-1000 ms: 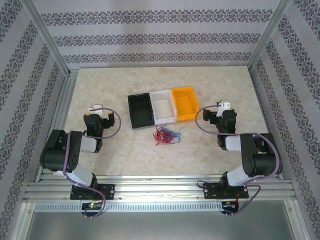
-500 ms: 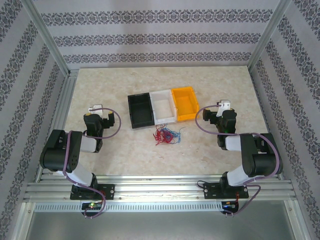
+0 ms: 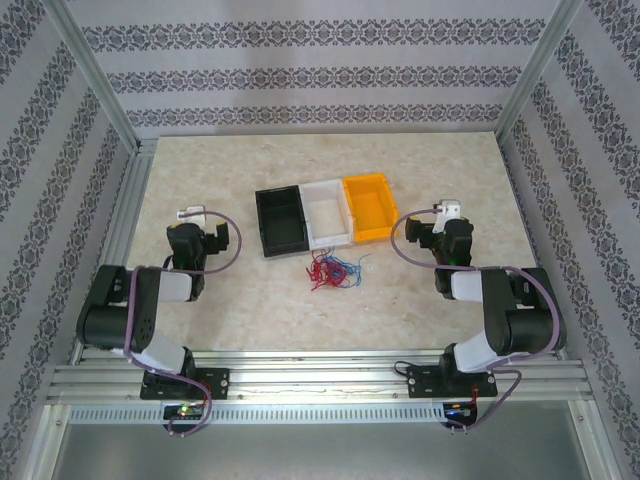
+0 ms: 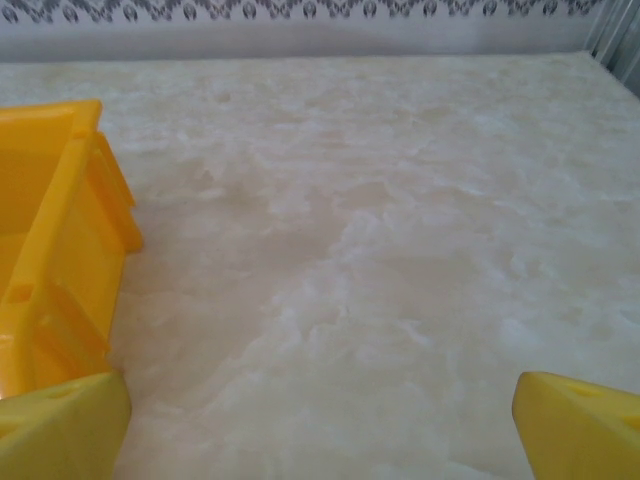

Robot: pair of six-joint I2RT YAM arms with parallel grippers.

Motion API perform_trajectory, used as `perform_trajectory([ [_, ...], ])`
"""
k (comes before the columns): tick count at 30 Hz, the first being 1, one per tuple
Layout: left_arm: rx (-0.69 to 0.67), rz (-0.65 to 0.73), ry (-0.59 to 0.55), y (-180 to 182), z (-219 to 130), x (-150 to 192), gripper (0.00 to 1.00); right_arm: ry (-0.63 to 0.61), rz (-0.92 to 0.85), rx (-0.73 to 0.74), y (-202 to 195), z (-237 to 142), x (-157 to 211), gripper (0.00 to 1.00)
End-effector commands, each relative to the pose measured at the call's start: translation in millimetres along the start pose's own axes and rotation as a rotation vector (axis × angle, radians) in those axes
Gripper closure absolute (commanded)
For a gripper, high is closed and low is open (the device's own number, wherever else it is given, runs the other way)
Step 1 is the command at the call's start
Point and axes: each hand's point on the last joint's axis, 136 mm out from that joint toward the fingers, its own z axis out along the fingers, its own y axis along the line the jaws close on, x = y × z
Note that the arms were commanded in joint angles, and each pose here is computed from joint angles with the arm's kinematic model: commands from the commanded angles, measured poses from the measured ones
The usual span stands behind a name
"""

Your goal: Untangle the cables

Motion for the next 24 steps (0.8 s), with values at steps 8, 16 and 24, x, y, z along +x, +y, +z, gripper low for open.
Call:
perform_trajectory([
  [8,-0.036,0.093,-0.085,-66,-69,-94,0.01,0.136,0.122,-0.123,81,-65,-61,0.43],
  [16,0.579,-0.03,0.312,-227,-134,8,0.03,0.439,0.135,-0.398,169,-113,23,0.42],
  [24,0.829,0.259,0.52,-281,-169,65,0.06,0.6,0.199,-0.42,181,-118,69,0.5],
])
